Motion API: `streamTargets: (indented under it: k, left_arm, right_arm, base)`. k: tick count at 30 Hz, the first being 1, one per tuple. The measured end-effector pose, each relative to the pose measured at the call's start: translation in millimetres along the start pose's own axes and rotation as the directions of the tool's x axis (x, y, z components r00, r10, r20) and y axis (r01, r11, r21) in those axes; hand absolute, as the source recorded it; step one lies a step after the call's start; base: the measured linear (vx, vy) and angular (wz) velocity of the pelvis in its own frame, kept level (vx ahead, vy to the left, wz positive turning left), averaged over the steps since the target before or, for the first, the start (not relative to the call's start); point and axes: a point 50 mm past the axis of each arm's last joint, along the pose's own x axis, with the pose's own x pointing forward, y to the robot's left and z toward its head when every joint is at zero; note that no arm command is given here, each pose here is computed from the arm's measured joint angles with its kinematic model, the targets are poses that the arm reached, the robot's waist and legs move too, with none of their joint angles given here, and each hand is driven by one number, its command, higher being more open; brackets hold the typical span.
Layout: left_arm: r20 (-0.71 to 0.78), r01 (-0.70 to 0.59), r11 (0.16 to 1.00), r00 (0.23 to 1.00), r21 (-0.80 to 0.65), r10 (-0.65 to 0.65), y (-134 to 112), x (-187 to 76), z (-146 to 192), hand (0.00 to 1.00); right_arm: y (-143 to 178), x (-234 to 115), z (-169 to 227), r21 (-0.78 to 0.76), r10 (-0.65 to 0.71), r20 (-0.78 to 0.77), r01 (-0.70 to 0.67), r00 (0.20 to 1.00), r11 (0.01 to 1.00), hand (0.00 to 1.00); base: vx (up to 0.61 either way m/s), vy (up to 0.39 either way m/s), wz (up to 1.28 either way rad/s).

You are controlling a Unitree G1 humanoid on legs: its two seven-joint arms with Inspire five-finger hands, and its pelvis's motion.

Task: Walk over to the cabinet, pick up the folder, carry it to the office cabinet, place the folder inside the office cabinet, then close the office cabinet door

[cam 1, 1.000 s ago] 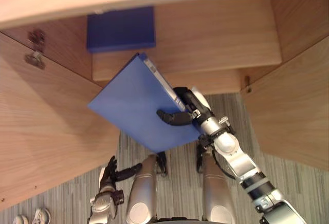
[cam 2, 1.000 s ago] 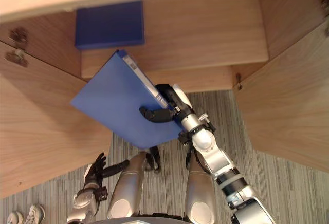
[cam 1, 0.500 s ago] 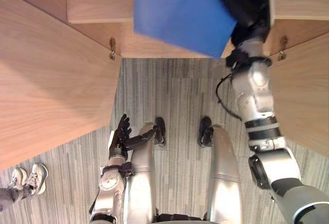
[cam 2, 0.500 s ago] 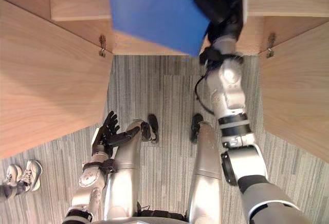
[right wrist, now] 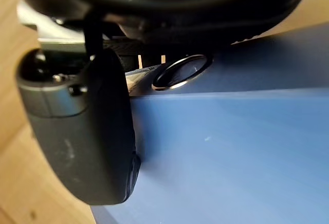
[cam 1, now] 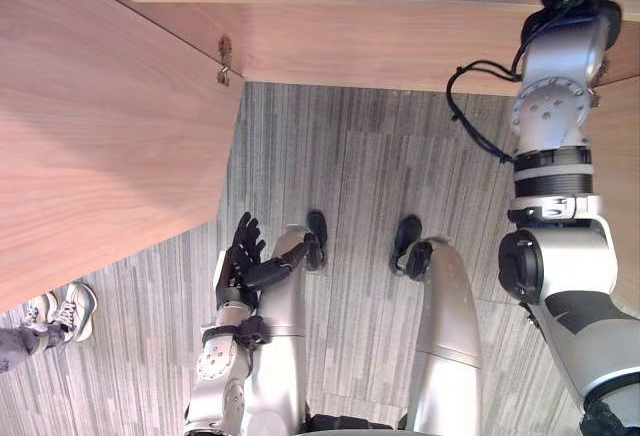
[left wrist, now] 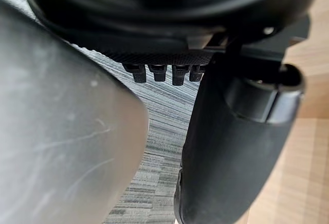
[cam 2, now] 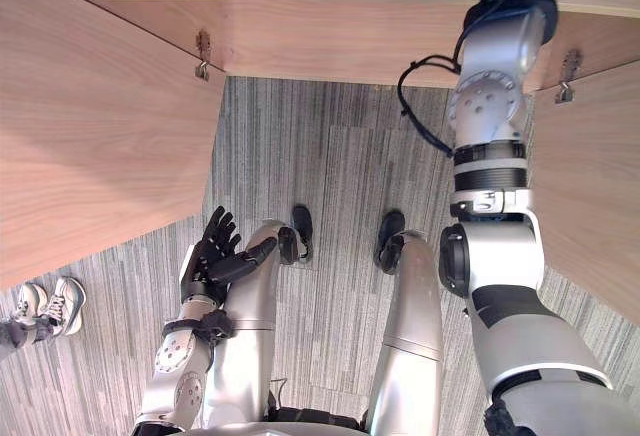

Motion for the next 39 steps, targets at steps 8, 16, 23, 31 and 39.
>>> streamTargets:
  k: [8,16,23,31,39]
  left_arm:
    - [0.015,0.002,0.999,1.000,-0.033,-0.001,-6,-1,3,1.00]
    - [-0.007,-0.033,0.998,0.999,-0.044,0.033,-6,1,-3,1.00]
    - [-0.052,-0.090,0.995,0.995,-0.031,0.088,3,16,-9,1.00]
    - [-0.076,-0.106,0.994,0.992,-0.020,0.104,13,13,-16,1.00]
    - [-0.156,-0.110,0.993,0.981,0.039,0.115,30,7,-34,1.00]
  right_arm:
    - [2,6,15,0.095,-0.072,0.044,0.067,0.996,0.993,1.00]
    - [-2,5,18,0.118,-0.109,0.061,0.101,0.992,0.988,1.00]
    - [-2,-9,-18,-0.100,-0.022,-0.025,0.019,0.999,0.995,1.00]
    - [-24,-11,-22,-0.571,0.135,-0.144,-0.194,0.980,0.798,1.00]
    - [-46,-18,-14,-0.873,0.255,-0.329,-0.396,0.909,0.284,0.00]
  base:
    - [-0.04,-0.034,0.07]
    - [-0.04,-0.011,-0.02]
    - [-0.02,-0.007,-0.05]
    - [0.00,0.000,-0.01]
    - [0.00,0.000,0.00]
